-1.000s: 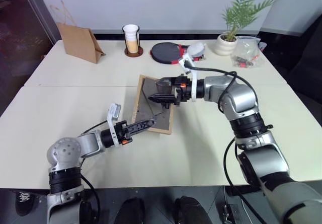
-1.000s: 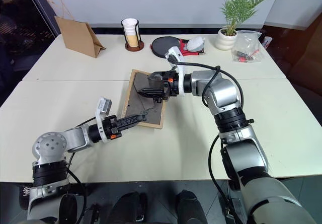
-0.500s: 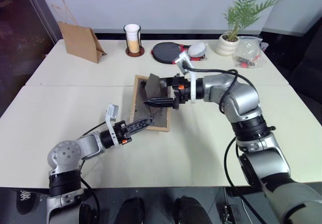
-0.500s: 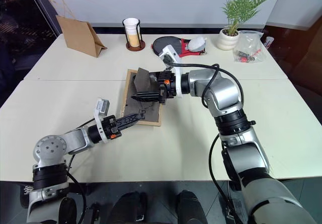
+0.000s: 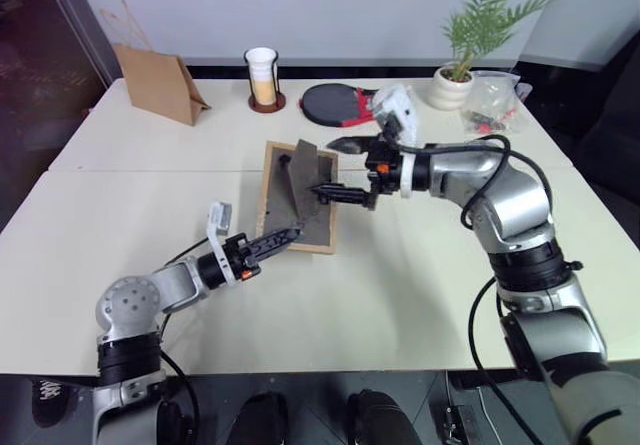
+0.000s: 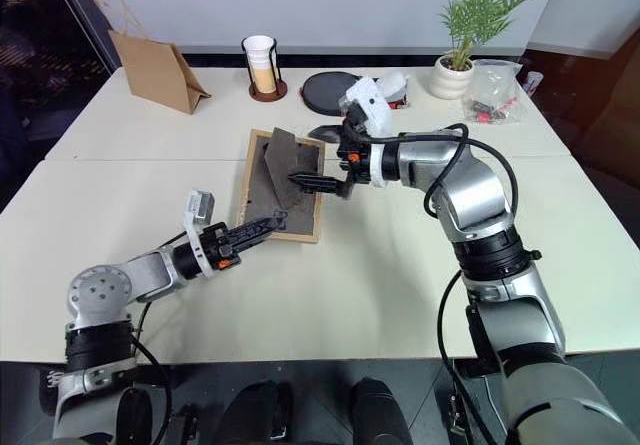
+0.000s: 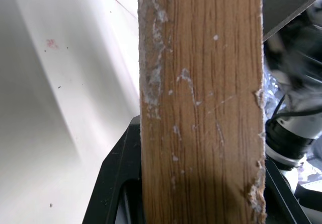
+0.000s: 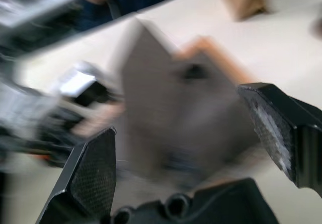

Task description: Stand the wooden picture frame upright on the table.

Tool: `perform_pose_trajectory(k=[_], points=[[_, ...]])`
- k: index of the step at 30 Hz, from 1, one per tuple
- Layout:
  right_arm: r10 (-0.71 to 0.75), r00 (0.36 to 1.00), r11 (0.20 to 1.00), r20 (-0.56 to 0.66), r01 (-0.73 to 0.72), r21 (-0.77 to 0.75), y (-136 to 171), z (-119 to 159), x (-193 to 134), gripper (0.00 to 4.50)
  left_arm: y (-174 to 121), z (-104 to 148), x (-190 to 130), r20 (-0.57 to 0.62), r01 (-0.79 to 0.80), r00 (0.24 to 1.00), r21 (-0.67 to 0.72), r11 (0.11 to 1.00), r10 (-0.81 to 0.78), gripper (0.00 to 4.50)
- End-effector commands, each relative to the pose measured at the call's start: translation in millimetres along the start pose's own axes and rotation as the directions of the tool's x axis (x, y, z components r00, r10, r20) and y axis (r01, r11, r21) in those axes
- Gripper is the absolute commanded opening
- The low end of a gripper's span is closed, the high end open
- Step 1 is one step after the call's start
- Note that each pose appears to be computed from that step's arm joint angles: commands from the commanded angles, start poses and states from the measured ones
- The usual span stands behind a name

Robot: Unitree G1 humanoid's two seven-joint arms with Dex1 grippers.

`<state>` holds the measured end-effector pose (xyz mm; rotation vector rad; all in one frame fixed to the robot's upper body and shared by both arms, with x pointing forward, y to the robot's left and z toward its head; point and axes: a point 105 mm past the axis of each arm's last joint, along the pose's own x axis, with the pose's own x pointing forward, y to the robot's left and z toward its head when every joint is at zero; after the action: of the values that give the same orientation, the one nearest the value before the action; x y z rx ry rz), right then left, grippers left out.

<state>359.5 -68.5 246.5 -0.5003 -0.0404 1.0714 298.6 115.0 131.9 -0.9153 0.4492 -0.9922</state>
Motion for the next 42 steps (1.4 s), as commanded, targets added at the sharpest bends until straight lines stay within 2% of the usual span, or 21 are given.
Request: perform_pose_trajectory(k=[1,3,5,8,9,12,15,21,27,30,35,39,41,42], points=[[-0.066,0.998,0.980,0.012,0.067,-0.188,-16,14,-26,4.45,-18,4,-3,0.011,0.062,0.998,0.047,0.997,-0.063,1.11],[-0.099,0.995,0.946,-0.024,0.087,-0.311,-21,10,-37,4.45,-21,4,-5,0.008,0.068,0.998,0.045,0.997,-0.068,1.11],[-0.148,0.987,0.875,-0.059,0.103,-0.473,-27,4,-44,4.45,-25,6,-6,0.017,0.080,0.997,0.032,0.996,-0.080,1.11],[-0.191,0.981,0.660,-0.021,0.113,-0.743,-25,-5,-41,4.45,-32,12,-6,0.052,0.111,0.993,-0.005,0.994,-0.110,1.11],[-0.216,0.976,0.532,0.027,0.140,-0.835,-24,-5,-36,4.45,-35,14,-5,0.064,0.123,0.990,-0.016,0.992,-0.122,1.11],[-0.166,0.978,0.276,0.130,0.173,-0.945,-8,-14,-19,4.45,-42,16,-3,0.079,0.141,0.987,-0.044,0.989,-0.137,1.11],[-0.115,0.977,0.149,0.179,0.195,-0.969,2,-25,-4,4.45,-50,13,0,0.081,0.150,0.986,-0.071,0.986,-0.144,1.11],[-0.078,0.949,0.073,0.305,0.311,-0.948,2,-17,17,4.45,-63,2,1,0.067,0.141,0.989,-0.113,0.984,-0.134,1.11],[-0.046,0.938,0.037,0.344,0.346,-0.938,1,-12,31,4.45,-66,-2,-2,0.070,0.119,0.991,-0.130,0.984,-0.110,1.11],[-0.023,0.937,0.035,0.349,0.350,-0.936,4,-12,33,3.64,-61,-3,-5,0.074,0.104,0.993,-0.139,0.985,-0.095,1.11],[0.002,0.931,0.030,0.364,0.364,-0.931,7,-9,36,1.15,-51,-6,-11,0.079,0.089,0.994,-0.155,0.984,-0.078,1.11],[0.006,0.929,0.028,0.370,0.370,-0.929,7,-6,36,1.05,-47,-8,-15,0.075,0.088,0.994,-0.149,0.985,-0.078,1.11],[-0.001,0.924,0.054,0.383,0.383,-0.922,5,-3,33,1.05,-47,-10,-19,0.042,0.068,0.997,-0.104,0.992,-0.064,2.13],[-0.003,0.923,0.069,0.384,0.383,-0.921,4,-2,32,1.05,-46,-11,-21,0.020,0.055,0.998,-0.074,0.996,-0.054,2.46]])
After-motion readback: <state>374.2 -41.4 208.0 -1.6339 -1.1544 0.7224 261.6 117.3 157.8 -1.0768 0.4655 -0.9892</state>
